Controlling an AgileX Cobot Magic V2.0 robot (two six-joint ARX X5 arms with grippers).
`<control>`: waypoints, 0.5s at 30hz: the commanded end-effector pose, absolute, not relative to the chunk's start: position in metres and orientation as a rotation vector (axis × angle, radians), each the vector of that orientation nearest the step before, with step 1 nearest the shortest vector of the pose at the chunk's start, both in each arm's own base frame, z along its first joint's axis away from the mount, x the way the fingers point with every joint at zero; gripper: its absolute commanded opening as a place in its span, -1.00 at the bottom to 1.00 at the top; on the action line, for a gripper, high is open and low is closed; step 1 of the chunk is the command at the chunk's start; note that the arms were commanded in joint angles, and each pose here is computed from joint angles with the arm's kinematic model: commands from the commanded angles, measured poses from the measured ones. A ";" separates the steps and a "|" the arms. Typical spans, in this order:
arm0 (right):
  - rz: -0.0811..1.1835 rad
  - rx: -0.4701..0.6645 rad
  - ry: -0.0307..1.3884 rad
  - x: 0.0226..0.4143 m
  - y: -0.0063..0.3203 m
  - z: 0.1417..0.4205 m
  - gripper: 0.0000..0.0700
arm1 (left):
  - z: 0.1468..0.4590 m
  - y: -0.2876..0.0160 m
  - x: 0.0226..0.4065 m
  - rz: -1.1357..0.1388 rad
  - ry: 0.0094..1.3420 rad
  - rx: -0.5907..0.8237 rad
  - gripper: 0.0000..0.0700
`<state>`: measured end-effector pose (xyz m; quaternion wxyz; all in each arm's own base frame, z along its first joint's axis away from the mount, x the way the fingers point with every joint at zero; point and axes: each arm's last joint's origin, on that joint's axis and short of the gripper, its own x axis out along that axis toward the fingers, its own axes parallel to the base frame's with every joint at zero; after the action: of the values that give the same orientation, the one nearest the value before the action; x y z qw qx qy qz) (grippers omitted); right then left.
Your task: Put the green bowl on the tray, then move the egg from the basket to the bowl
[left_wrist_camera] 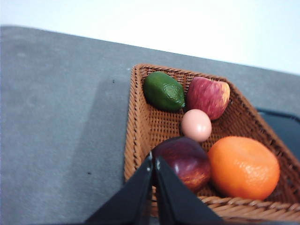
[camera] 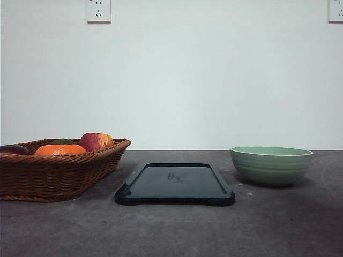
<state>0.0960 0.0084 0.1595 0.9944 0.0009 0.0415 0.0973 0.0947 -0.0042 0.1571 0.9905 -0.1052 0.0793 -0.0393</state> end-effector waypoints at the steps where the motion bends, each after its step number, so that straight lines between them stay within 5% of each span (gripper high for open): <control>1: 0.181 0.105 0.084 0.096 0.008 0.159 -0.97 | 0.150 -0.004 0.095 -0.062 0.189 -0.329 -1.00; 8: 0.138 0.343 0.064 0.097 0.007 0.163 -0.97 | 0.158 -0.004 0.094 -0.041 0.175 -0.620 -1.00; 15: 0.163 0.403 -0.036 0.096 0.007 0.174 -0.98 | 0.174 -0.004 0.092 -0.064 0.107 -0.578 -1.00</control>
<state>0.0965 0.0071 0.1722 0.9804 0.1813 -0.0100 0.0768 0.0932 -0.0042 0.1663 0.9531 -0.2928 0.0714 -0.0277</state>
